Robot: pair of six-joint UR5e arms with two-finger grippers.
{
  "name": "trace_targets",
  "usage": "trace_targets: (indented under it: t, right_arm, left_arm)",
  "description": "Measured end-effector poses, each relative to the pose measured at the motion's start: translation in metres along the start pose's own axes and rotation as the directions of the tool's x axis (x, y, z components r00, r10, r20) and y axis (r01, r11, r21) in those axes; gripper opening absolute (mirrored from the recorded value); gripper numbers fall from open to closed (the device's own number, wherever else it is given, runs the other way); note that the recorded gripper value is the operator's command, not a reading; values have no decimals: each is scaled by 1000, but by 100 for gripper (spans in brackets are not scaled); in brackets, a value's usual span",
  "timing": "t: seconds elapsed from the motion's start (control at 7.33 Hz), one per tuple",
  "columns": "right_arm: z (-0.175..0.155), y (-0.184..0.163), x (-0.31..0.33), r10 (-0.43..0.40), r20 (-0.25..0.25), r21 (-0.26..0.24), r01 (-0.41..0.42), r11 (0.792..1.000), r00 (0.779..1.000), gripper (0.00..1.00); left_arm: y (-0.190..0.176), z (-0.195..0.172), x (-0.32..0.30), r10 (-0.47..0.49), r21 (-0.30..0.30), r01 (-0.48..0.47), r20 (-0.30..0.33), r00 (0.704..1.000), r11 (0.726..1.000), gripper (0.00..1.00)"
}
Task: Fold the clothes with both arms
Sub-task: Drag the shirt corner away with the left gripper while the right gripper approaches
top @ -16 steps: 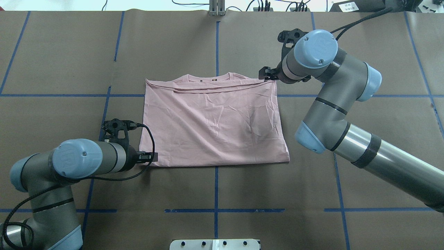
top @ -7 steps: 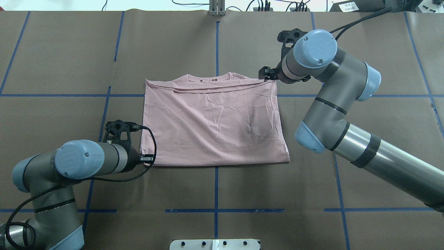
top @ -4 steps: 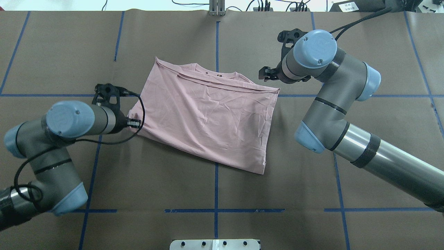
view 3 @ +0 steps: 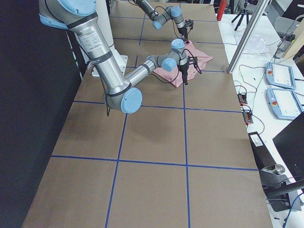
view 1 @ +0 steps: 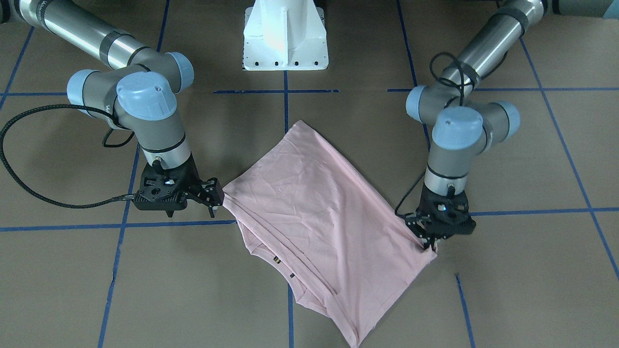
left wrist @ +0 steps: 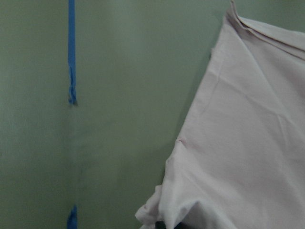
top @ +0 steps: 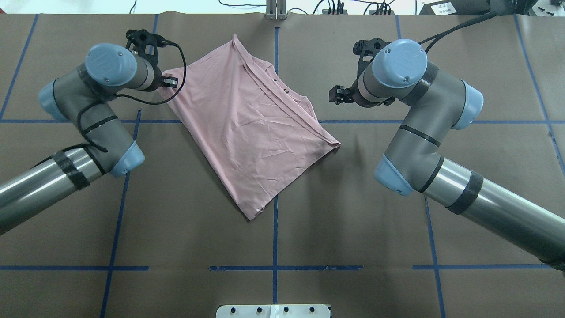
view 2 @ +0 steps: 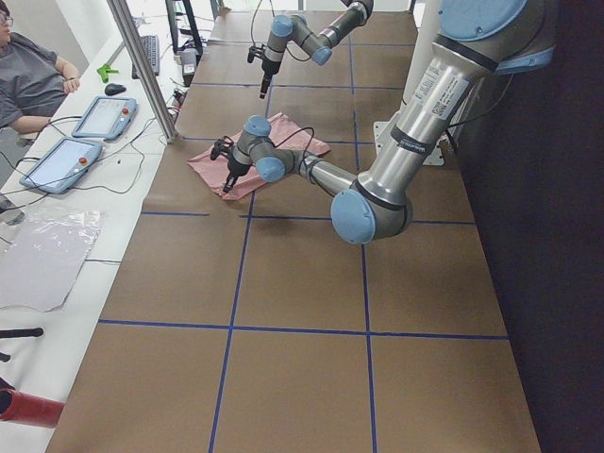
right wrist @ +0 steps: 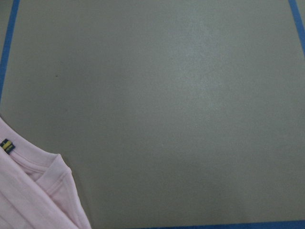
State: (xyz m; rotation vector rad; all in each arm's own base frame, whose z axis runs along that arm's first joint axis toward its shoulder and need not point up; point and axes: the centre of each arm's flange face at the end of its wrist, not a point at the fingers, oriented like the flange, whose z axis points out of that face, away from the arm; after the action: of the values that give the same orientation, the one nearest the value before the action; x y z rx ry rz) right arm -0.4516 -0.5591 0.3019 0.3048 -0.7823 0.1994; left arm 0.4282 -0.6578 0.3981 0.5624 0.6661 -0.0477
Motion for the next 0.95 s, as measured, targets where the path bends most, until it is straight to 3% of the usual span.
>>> trace_targets:
  t: [0.14, 0.27, 0.55, 0.68, 0.95]
  right_arm:
    - [-1, 0, -2, 1, 3, 1, -1, 1000, 1000, 100]
    - [-2, 0, -3, 2, 6, 1, -2, 1000, 1000, 100]
    - [-4, 1, -7, 2, 12, 3, -2, 1000, 1000, 97]
    - [-4, 3, -14, 12, 17, 3, -12, 1000, 1000, 77]
    - [3, 6, -65, 92, 23, 14, -92, 996, 995, 72]
  left_arm:
    - [-28, 22, -12, 19, 23, -19, 13, 1000, 1000, 34]
    - [-44, 30, -16, 29, 34, -29, 19, 999, 999, 99]
    - [-51, 31, -26, 58, 55, -58, 6, 998, 997, 100]
    - [-60, 27, -42, 92, 55, -92, -9, 996, 994, 100]
    - [-72, 17, -76, 156, 36, -154, -50, 987, 987, 100]
